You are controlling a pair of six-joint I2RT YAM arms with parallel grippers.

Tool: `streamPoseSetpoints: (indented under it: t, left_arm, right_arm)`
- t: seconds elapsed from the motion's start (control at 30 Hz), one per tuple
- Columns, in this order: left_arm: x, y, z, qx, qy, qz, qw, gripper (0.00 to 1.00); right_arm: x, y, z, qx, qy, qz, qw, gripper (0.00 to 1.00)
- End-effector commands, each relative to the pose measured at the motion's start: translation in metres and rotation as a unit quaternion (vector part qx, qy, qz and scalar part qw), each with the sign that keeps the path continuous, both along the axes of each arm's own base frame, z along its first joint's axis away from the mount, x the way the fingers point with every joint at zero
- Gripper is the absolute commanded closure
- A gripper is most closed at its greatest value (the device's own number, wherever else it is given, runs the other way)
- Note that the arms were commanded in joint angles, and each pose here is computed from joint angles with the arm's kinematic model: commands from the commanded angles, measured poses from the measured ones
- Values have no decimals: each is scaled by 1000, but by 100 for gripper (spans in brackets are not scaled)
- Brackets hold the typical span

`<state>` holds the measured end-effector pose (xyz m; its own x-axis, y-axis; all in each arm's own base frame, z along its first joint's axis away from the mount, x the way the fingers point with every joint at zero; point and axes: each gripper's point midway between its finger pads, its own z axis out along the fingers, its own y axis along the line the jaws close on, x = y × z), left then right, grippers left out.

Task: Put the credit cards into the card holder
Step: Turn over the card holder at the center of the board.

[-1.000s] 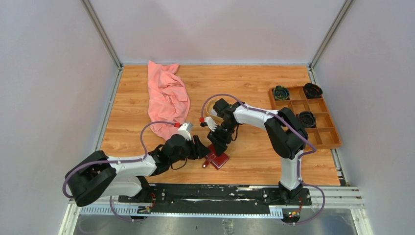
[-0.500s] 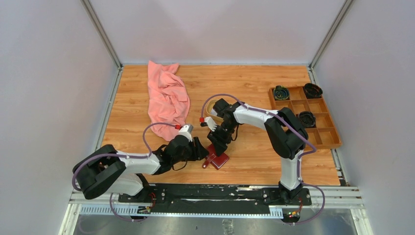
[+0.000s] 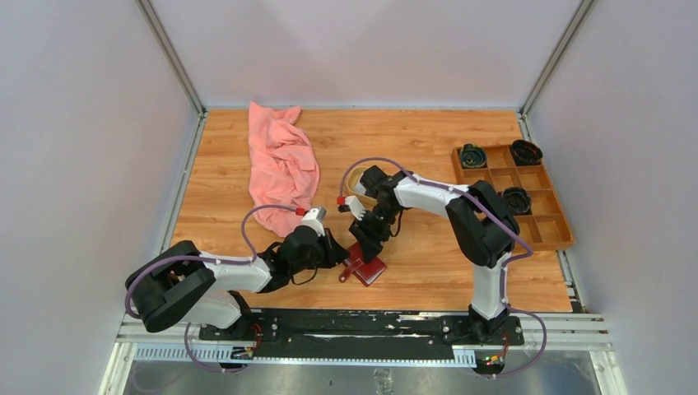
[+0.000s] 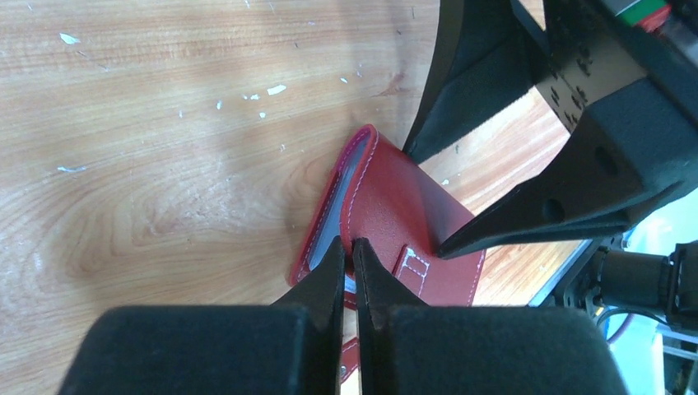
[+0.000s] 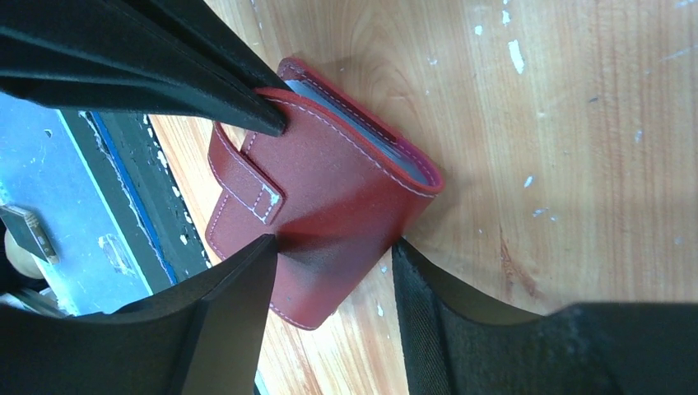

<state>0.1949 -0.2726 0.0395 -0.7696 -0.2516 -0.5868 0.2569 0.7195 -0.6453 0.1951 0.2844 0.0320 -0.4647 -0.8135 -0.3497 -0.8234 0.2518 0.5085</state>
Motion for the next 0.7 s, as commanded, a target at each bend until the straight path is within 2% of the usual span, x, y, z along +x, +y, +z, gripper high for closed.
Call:
streamPoseSetpoints:
  t: [0.0, 0.13, 0.23, 0.27, 0.3, 0.33, 0.37, 0.43, 0.47, 0.53, 0.67]
  left_arm:
    - [-24, 16, -34, 41, 41, -17, 998, 100]
    - [-29, 23, -39, 45, 45, -17, 998, 100]
    - [-30, 24, -39, 44, 44, -17, 998, 100]
    - [-30, 24, -40, 45, 45, -17, 998, 100]
    - [-33, 23, -39, 42, 49, -24, 998, 100]
    - [-34, 22, -40, 42, 50, -26, 998, 100]
    - [-34, 22, -39, 41, 50, -27, 998, 100]
    - [-35, 23, -40, 41, 52, -27, 997, 100]
    - [-35, 23, -41, 42, 52, -27, 997, 100]
    - [-36, 24, -42, 43, 53, -27, 997, 100]
    - [-37, 26, -41, 40, 53, -25, 997, 100]
  right_arm:
    - [15, -15, 0, 3, -28, -13, 1000, 42]
    - [34, -19, 30, 39, -79, -28, 996, 39]
    - [48, -23, 55, 59, -144, -37, 987, 36]
    - [53, -24, 62, 65, -168, -39, 983, 31]
    - [56, -25, 70, 73, -188, -39, 979, 14]
    - [56, -25, 74, 81, -195, -46, 976, 2]
    - [55, -25, 75, 83, -181, -67, 978, 0]
    - [35, -16, 73, 122, -95, -76, 985, 0]
    - [22, -11, 69, 139, -41, -69, 987, 6]
    - [11, -13, 51, 118, 17, -69, 990, 13]
    - [5, -20, 17, 64, 73, -93, 991, 22]
